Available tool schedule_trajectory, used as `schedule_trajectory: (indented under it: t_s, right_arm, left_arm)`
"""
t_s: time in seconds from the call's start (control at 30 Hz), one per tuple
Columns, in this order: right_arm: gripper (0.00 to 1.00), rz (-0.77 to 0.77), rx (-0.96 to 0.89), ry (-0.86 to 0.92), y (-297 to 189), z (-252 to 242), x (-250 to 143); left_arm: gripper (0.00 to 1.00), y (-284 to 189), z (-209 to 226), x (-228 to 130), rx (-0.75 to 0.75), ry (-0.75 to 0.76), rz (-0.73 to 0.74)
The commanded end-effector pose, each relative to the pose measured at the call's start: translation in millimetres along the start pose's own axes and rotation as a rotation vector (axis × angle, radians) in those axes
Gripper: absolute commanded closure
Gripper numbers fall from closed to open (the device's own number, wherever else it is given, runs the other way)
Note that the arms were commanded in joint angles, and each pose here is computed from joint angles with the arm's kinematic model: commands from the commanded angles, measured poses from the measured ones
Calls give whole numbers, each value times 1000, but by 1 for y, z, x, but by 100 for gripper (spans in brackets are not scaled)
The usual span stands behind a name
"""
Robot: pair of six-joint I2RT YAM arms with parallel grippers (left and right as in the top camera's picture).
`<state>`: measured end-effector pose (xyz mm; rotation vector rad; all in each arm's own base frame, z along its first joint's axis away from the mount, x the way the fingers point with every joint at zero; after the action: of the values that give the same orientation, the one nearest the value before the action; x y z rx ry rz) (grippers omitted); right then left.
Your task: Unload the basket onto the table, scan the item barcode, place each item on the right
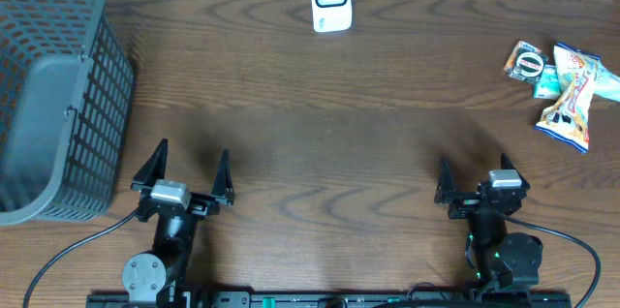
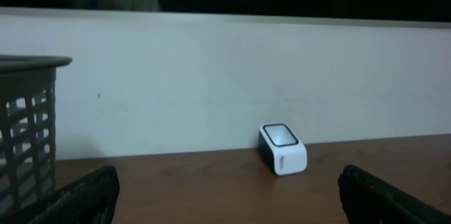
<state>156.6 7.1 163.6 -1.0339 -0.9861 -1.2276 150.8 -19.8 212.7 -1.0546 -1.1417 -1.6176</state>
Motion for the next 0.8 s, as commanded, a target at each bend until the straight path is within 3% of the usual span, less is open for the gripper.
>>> schedule_trajectory:
  t_s: [0.0,0.33,0.77]
  right_arm:
    - [1,0,2,6,0,0,-1]
    - [1,1,2,6,0,1,-1]
    - [1,1,2,6,0,0,-1]
  left_arm:
    - [3,-1,-1,-8,12,-20,40]
    - [2,-11,-12,-57,-48,-68,359]
    - [2,-11,-12,-57,-47,-67,365]
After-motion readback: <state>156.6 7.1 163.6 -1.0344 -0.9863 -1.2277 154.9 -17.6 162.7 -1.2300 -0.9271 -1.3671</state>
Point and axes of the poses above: each gripper's point midway between its finger pads, its own y axis out along the fingers, its own z axis along the line the jaws close on, x = y × z, the point moved 9 cm from there along -y, back along the fingers, and after that the axes turned 15 degrees about y, right-handed, at the moved point
